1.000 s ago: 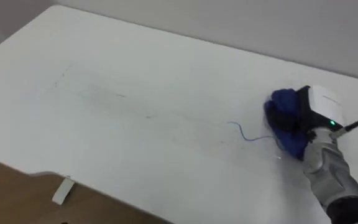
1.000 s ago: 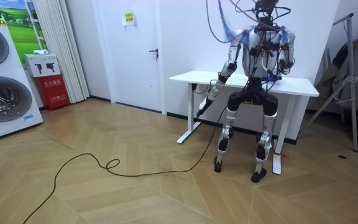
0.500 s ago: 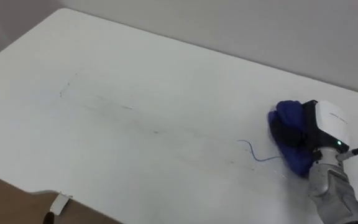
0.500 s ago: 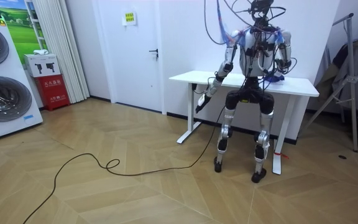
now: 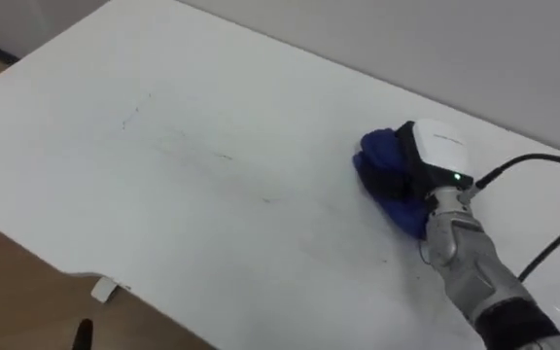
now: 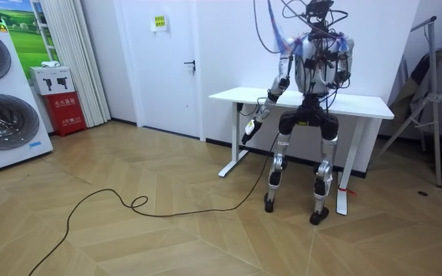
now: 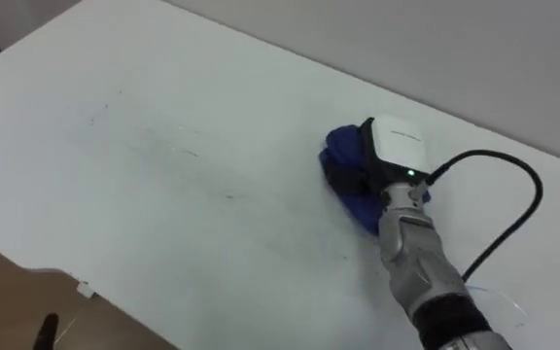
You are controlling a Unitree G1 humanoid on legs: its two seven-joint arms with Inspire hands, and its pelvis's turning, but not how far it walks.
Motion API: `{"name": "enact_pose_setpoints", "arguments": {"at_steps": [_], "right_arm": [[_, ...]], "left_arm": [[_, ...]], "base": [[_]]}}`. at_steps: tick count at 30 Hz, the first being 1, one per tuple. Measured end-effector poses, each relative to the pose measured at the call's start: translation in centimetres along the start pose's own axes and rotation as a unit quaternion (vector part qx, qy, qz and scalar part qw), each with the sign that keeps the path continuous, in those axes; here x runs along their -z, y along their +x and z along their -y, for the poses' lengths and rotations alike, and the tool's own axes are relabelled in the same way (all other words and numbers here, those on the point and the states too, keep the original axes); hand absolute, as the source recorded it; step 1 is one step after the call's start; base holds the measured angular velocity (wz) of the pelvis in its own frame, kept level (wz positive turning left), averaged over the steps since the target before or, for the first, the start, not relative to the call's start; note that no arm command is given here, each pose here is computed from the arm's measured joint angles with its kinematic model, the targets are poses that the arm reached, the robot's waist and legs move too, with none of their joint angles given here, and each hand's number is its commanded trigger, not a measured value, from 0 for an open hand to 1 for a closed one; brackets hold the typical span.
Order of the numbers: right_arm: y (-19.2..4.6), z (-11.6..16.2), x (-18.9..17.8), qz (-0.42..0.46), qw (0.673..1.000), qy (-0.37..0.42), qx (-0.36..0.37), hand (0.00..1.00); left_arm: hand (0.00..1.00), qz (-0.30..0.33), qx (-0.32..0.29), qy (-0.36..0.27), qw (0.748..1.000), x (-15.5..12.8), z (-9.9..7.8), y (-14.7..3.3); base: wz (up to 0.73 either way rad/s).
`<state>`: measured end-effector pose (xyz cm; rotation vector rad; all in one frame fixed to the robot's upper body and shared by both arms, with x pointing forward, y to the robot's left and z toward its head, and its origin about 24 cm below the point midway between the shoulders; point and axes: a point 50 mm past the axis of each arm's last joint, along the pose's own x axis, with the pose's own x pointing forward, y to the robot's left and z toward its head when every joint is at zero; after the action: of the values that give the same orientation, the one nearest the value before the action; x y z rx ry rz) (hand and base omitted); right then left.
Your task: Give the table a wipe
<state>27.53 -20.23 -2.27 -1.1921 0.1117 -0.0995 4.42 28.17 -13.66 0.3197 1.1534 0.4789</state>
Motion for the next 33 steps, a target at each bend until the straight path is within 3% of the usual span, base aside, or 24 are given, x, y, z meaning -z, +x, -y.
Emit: {"name": "enact_pose_setpoints", "arguments": {"at_steps": [4,8,12,15,18,20,22,26,30,33], "right_arm": [[-3.6,-1.2,3.6,-0.053,0.997,0.037,0.031,1.00],[-6.8,-1.6,6.9,-0.131,0.988,0.052,0.056,1.00],[-6.2,-1.9,6.8,-0.146,0.986,0.063,0.051,1.00],[-4.4,-1.6,5.6,-0.143,0.988,0.055,0.035,1.00],[-1.3,-1.2,2.3,-0.108,0.993,0.042,0.006,1.00],[0.9,-1.3,-2.4,-0.036,0.998,0.039,-0.030,1.00],[1.6,-1.3,-5.2,0.022,0.999,0.021,-0.045,1.00],[0.6,-2.7,-7.8,0.083,0.994,0.024,-0.061,1.00],[-1.7,-3.9,-5.8,0.079,0.995,0.055,-0.037,1.00],[-4.9,-4.6,-2.5,0.040,0.996,0.079,0.014,1.00]], "left_arm": [[0.00,-0.010,-0.019,-0.007,1.000,0.7,-1.0,0.0],[0.00,0.014,-0.024,-0.003,1.000,-0.5,-1.1,0.1],[0.00,0.049,-0.011,-0.014,0.999,-3.0,-0.1,0.4],[0.00,0.066,0.009,-0.005,0.998,-3.9,1.4,0.3],[0.00,0.060,0.018,0.005,0.998,-4.0,2.0,0.3],[0.00,0.054,0.019,0.014,0.998,-3.9,2.0,0.4],[0.00,0.046,0.020,0.019,0.999,-3.6,2.1,0.4],[0.00,0.004,0.011,0.030,0.999,-0.9,1.3,0.0],[0.00,-0.005,0.006,0.041,0.999,-0.1,1.0,-0.1],[0.00,0.005,-0.012,0.076,0.997,-0.4,0.3,0.0]], "base": [[0.14],[-0.02],[-0.06],[-0.39],[-0.41],[-0.04],[0.13],[0.22],[0.27],[0.12]]}}
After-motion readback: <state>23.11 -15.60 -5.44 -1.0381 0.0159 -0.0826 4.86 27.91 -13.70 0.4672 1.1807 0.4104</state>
